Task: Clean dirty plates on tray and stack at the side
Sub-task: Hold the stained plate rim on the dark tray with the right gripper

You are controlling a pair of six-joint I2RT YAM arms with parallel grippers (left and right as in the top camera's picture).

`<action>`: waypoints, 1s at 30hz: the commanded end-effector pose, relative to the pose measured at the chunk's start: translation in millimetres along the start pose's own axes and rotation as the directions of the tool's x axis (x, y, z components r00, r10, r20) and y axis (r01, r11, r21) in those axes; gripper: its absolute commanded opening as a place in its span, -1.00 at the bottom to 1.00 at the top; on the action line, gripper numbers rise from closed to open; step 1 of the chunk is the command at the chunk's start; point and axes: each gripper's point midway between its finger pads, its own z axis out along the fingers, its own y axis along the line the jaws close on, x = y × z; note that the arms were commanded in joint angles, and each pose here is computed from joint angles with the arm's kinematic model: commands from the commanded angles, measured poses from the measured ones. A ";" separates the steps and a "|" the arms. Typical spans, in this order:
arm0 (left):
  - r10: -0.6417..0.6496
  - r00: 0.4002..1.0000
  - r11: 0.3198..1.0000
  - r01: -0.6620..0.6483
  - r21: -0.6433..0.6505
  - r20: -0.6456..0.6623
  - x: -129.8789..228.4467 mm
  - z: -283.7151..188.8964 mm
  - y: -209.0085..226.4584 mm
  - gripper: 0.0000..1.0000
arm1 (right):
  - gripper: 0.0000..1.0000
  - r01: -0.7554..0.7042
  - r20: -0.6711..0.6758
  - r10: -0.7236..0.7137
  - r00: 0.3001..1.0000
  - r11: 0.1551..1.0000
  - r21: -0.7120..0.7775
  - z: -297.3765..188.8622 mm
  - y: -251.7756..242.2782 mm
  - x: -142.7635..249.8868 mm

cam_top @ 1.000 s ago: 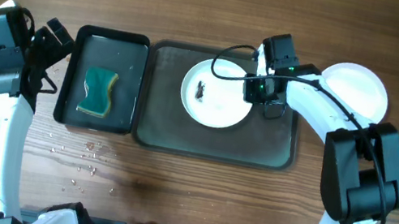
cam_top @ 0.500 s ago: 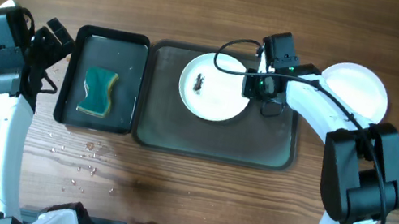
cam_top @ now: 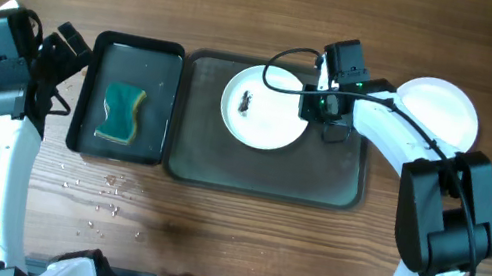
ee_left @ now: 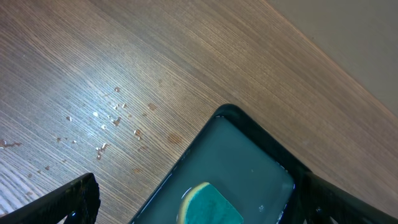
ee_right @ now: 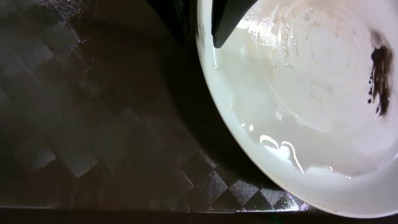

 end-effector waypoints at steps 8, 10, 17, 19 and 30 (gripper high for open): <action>-0.016 1.000 1.000 0.016 0.012 0.014 -5.6 -3.3 -2.1 1.00 | -0.91 0.088 0.018 -0.088 0.996 0.996 -0.017 -6.3 5.8 -3.5; -0.016 1.000 1.000 0.016 0.012 0.014 -5.6 -3.3 -2.1 1.00 | -0.91 0.088 0.018 -0.088 0.996 0.996 -0.016 -6.3 5.7 -3.5; -0.016 1.000 1.000 0.016 0.012 0.013 -5.5 -3.3 -2.0 1.00 | -0.91 0.089 0.019 -0.088 0.996 0.996 -0.012 -6.3 5.1 -3.8; -0.016 1.000 1.000 0.016 0.012 0.013 -5.5 -3.3 -2.0 1.00 | -0.91 0.089 0.020 -0.089 0.996 0.996 -0.013 -6.3 5.2 -4.1; -0.016 1.000 1.000 0.016 0.012 0.014 -5.6 -3.3 -2.1 1.00 | -0.91 0.085 0.021 -0.085 0.996 0.996 -0.013 -6.3 5.3 -4.3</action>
